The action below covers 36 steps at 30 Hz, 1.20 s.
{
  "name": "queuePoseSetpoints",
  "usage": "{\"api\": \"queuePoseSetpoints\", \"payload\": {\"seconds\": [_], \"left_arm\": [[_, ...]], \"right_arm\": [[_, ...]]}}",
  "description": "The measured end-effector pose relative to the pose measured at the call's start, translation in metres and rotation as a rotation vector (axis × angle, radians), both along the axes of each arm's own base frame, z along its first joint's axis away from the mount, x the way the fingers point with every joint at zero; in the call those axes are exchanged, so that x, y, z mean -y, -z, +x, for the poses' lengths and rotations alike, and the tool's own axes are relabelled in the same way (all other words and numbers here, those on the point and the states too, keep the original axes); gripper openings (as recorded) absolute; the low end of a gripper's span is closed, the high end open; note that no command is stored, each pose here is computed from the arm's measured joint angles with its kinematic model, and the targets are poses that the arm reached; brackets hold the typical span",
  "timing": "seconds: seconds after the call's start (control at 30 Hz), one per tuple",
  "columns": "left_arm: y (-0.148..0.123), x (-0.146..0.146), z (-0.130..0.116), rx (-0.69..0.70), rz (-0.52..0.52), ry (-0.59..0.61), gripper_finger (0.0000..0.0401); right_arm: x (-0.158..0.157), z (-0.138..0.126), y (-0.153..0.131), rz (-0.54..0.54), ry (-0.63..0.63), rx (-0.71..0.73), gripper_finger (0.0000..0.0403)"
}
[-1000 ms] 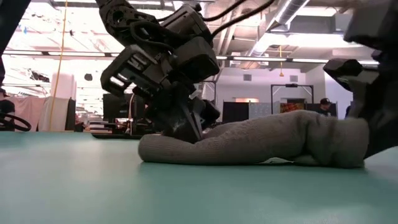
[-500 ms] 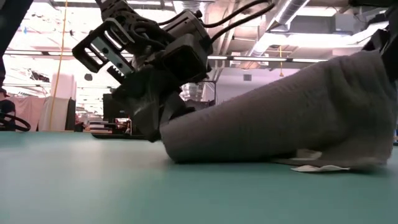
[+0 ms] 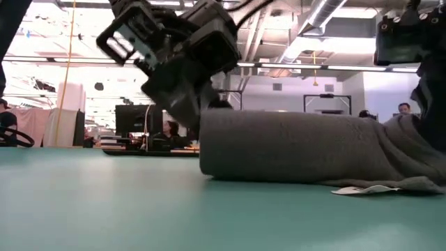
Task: Roll towel into tight, uniform cylinder
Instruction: Roll the gray towel
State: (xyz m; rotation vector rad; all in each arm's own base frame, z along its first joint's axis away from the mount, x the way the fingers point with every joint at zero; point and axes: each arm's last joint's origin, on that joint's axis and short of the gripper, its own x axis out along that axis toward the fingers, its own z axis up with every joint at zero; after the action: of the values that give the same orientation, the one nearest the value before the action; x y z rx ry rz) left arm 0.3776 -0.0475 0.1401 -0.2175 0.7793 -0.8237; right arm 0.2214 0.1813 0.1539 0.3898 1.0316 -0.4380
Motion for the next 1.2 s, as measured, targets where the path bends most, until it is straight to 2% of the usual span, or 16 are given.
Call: {"api": "queuePoseSetpoints", "payload": {"seconds": [0.13,0.27,0.33,0.4,0.47,0.63,0.73,0.9,1.1,1.2], "left_arm": [[-0.022,-0.001,-0.006,0.018,0.008,-0.025,0.0000],[-0.052,-0.007,-0.013,0.132,0.167,-0.095,0.0000],[-0.066,-0.009,-0.014,0.203,0.195,-0.129,0.0000],[-0.081,0.000,-0.016,0.283,0.190,-0.133,0.0000],[-0.092,0.019,-0.019,0.373,0.259,-0.125,0.0000],[-0.081,0.065,-0.027,0.495,0.564,-0.044,0.0000],[-0.070,0.084,-0.028,0.512,0.681,-0.070,0.0000],[-0.044,0.092,-0.024,0.449,0.746,-0.066,0.0000],[-0.028,0.103,-0.024,0.460,0.873,-0.070,0.0000],[-0.027,0.103,-0.023,0.466,0.883,-0.069,0.0000]], "right_arm": [[-0.002,0.001,0.004,0.008,0.001,-0.012,0.0056],[-0.001,0.002,0.004,0.013,-0.003,-0.020,0.0056],[0.000,0.003,0.005,0.031,-0.001,-0.036,0.0056],[0.002,0.005,0.005,0.054,0.003,-0.045,0.0056],[0.003,0.007,0.005,0.067,0.001,-0.050,0.0056],[0.005,0.010,0.005,0.080,-0.005,-0.048,0.0056],[0.005,0.013,0.005,0.102,-0.010,-0.039,0.0056],[0.005,0.013,0.005,0.106,-0.015,-0.040,0.0056],[0.004,0.016,0.004,0.130,-0.037,-0.023,0.0056],[0.005,0.018,0.004,0.133,-0.049,-0.027,0.0056]]}}
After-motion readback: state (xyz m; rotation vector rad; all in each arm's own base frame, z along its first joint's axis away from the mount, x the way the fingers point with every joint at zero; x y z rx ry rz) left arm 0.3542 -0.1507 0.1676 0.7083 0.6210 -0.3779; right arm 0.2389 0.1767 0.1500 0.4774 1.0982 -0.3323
